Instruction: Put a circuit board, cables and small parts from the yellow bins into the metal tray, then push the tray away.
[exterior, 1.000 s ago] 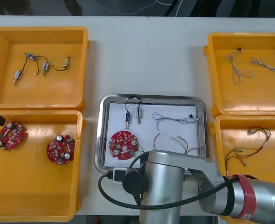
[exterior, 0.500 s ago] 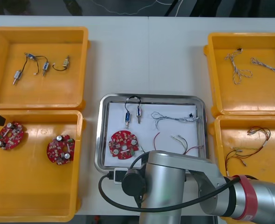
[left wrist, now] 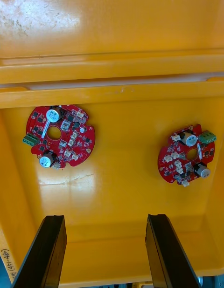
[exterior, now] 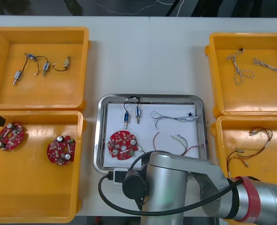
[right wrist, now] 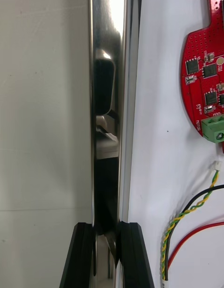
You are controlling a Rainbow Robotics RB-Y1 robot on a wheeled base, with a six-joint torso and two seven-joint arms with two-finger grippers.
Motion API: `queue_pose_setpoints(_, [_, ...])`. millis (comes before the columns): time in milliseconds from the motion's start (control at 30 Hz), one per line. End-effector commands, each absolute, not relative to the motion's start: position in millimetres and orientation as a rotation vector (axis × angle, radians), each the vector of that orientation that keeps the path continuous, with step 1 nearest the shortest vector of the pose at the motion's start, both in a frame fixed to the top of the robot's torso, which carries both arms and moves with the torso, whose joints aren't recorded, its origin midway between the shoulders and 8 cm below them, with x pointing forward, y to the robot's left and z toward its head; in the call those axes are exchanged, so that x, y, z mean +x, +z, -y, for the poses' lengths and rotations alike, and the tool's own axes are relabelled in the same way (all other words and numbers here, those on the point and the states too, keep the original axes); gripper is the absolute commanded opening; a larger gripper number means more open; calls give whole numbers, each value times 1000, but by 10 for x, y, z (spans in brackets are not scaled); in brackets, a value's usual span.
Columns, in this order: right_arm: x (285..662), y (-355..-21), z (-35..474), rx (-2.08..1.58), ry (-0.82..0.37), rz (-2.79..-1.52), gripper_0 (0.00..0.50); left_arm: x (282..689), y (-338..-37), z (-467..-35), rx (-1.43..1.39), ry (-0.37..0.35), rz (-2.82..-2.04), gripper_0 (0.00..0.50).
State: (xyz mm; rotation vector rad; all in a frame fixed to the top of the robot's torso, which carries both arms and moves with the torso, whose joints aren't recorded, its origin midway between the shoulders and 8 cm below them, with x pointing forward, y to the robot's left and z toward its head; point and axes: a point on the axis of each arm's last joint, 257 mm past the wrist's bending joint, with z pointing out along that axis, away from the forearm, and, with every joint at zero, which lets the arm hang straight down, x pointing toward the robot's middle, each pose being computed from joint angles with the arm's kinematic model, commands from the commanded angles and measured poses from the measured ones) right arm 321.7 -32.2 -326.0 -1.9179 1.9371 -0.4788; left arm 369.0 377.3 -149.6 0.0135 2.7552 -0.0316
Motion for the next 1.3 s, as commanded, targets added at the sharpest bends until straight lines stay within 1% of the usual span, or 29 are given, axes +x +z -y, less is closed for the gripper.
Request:
queue_pose_setpoints(33, [3203, -3132, 206, -1944, -476, -1851, 0, 3672, -1452, -3777, 18, -26, -2732, 500])
queue_pose_setpoints(367, [3447, -2947, 187, -1935, -541, -1762, 0, 3672, -1452, -3777, 18, -26, -2732, 500])
queue_pose_setpoints(533, [3594, -2847, 233, -1934, -598, -1715, 0, 3672, -1452, -3777, 18, -26, -2732, 500])
queue_pose_setpoints(900, [3891, -2652, 364, -1894, -696, -1693, 0, 3672, -1452, -3777, 18, -26, -2732, 500])
queue_pose_setpoints(1300, [4271, -2437, 320, -1846, -805, -1670, 0, 3672, -1452, -3777, 18, -26, -2732, 500])
